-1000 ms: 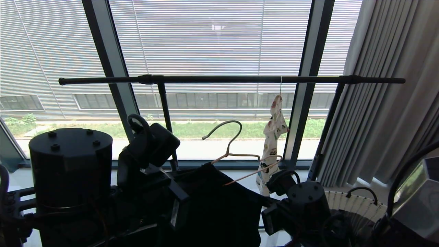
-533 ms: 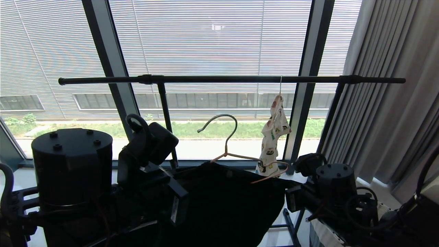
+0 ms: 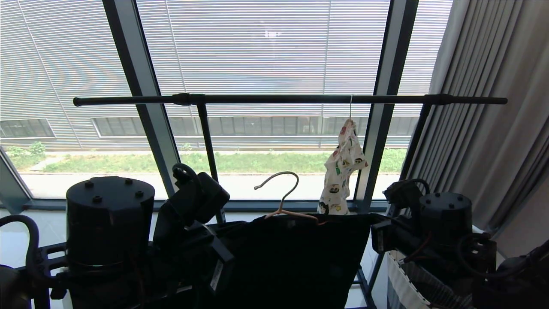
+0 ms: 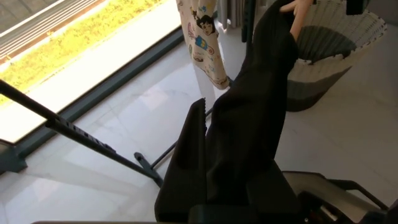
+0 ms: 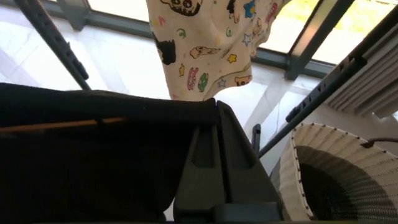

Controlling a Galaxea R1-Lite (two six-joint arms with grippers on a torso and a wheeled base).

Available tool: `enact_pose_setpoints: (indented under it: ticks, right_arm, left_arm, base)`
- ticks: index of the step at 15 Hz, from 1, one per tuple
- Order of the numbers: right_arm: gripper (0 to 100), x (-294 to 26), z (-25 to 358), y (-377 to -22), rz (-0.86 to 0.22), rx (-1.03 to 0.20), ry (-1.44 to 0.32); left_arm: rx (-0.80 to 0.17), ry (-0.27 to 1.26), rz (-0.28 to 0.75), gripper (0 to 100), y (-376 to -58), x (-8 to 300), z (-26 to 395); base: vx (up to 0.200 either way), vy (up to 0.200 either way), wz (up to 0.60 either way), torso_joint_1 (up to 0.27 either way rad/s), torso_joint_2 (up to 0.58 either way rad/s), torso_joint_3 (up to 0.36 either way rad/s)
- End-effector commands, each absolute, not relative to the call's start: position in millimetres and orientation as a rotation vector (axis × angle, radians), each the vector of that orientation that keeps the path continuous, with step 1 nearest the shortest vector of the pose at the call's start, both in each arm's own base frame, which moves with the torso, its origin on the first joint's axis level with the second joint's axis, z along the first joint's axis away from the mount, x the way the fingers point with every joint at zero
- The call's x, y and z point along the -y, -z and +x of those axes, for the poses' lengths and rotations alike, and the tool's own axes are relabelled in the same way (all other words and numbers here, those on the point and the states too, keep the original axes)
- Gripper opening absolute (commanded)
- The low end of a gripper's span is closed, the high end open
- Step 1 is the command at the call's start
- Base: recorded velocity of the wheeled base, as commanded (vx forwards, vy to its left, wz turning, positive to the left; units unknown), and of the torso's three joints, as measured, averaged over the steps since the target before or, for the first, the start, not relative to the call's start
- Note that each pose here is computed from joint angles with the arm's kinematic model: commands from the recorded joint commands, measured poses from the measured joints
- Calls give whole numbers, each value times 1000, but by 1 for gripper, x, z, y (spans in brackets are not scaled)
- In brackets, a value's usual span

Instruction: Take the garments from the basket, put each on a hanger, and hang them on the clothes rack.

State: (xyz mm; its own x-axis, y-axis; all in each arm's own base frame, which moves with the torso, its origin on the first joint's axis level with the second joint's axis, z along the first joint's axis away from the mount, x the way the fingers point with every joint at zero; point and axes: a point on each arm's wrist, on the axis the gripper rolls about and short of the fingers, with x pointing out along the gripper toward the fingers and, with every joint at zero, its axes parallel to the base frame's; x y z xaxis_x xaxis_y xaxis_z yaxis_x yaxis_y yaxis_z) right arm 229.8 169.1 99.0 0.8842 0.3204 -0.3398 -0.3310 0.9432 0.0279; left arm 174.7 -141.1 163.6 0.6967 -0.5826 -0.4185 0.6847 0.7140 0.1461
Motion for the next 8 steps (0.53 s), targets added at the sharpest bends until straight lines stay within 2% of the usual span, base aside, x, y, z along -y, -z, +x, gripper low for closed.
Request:
enact_pose_setpoints:
  ticks: [1, 4, 8]
  right_arm:
    - [0, -161, 223, -124, -24, -276, -420]
    - [0, -149, 214, -167, -50, -231, -503]
    - [0, -141, 200, -212, -45, -201, -591]
  left_arm:
    - [-393, 718, 312, 0, -154, 146, 181]
    - [-352, 716, 302, 0, -143, 159, 198]
    - [-358, 722, 306, 0, -137, 164, 201]
  base:
    - [0, 0, 0, 0, 0, 0]
    - [0, 0, 0, 0, 0, 0]
    - [0, 0, 0, 0, 0, 0]
